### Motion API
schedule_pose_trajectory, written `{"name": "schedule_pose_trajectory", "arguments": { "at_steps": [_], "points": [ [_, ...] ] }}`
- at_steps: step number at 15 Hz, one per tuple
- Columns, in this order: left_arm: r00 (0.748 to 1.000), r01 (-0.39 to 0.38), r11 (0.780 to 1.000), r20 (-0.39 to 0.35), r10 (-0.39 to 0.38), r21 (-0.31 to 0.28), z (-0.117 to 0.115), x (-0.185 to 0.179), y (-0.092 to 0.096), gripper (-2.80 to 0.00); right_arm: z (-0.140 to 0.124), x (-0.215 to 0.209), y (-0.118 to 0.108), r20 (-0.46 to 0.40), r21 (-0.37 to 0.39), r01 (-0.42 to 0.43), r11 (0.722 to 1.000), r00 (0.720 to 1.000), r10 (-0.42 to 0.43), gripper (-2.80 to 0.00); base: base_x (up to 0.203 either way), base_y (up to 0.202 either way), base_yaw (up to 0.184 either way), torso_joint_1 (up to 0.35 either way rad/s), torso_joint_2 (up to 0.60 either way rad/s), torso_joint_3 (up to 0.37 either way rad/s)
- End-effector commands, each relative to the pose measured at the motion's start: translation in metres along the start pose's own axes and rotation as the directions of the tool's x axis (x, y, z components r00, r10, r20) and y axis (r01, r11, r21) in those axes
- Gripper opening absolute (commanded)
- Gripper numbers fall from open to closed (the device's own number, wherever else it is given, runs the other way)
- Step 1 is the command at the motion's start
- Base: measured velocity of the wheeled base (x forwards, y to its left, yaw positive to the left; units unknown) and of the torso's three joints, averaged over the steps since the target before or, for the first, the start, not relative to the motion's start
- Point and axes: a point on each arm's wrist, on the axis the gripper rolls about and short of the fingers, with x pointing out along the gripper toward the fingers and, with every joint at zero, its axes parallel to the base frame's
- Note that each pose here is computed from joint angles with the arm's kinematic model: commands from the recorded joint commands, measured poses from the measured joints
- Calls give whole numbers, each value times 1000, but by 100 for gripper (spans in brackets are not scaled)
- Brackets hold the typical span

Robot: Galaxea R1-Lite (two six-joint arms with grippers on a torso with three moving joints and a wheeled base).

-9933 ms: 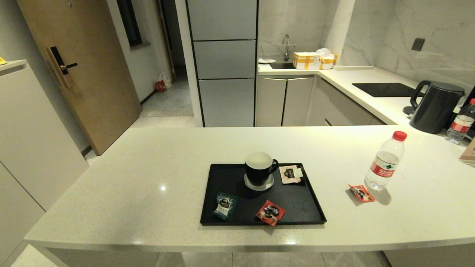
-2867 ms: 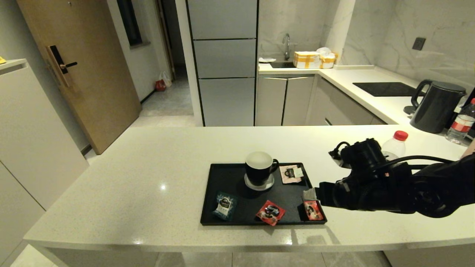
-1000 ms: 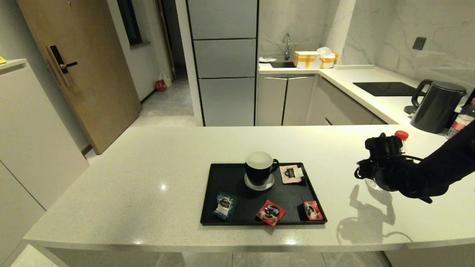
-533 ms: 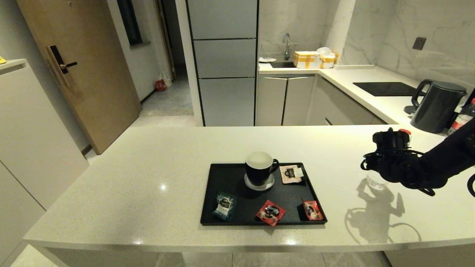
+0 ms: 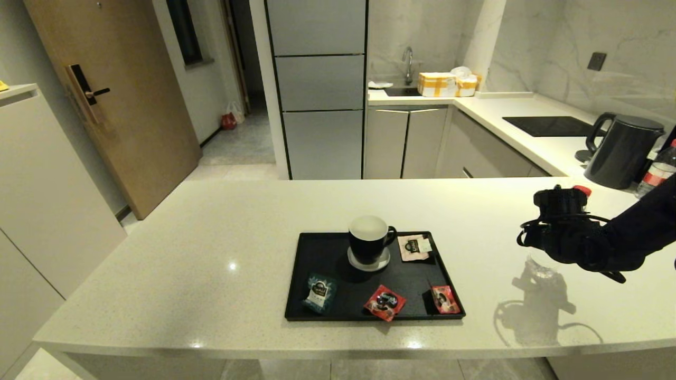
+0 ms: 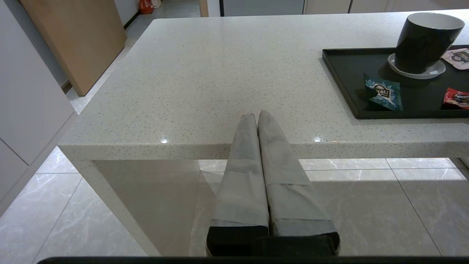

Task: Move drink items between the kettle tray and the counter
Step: Return the bottled water to its original position

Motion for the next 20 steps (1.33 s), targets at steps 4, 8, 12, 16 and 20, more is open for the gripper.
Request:
{"name": "schedule_pose_trajectory", "arguments": {
  "at_steps": [4,8,12,16,20],
  "points": [
    [1000,-1,1000,-2,1,0,0,0,0,-280,26,-85,28,92,-27,-173,984,980,175,-280,0,0,0,0,0,0],
    [1000,0,1000,-2,0,0,0,0,0,-280,1,-175,80,74,-171,-401,900,906,418,-280,0,0,0,0,0,0],
    [1000,-1,1000,-2,1,0,0,0,0,-280,-35,-205,129,50,-243,-503,829,847,529,-280,0,0,0,0,0,0],
    [1000,-1,1000,-2,1,0,0,0,0,-280,-71,-202,168,61,-274,-505,818,840,539,-280,0,0,0,0,0,0],
    [1000,1,1000,-2,-1,0,0,0,0,-280,-94,-194,189,65,-272,-514,814,834,548,-280,0,0,0,0,0,0]
  ]
}}
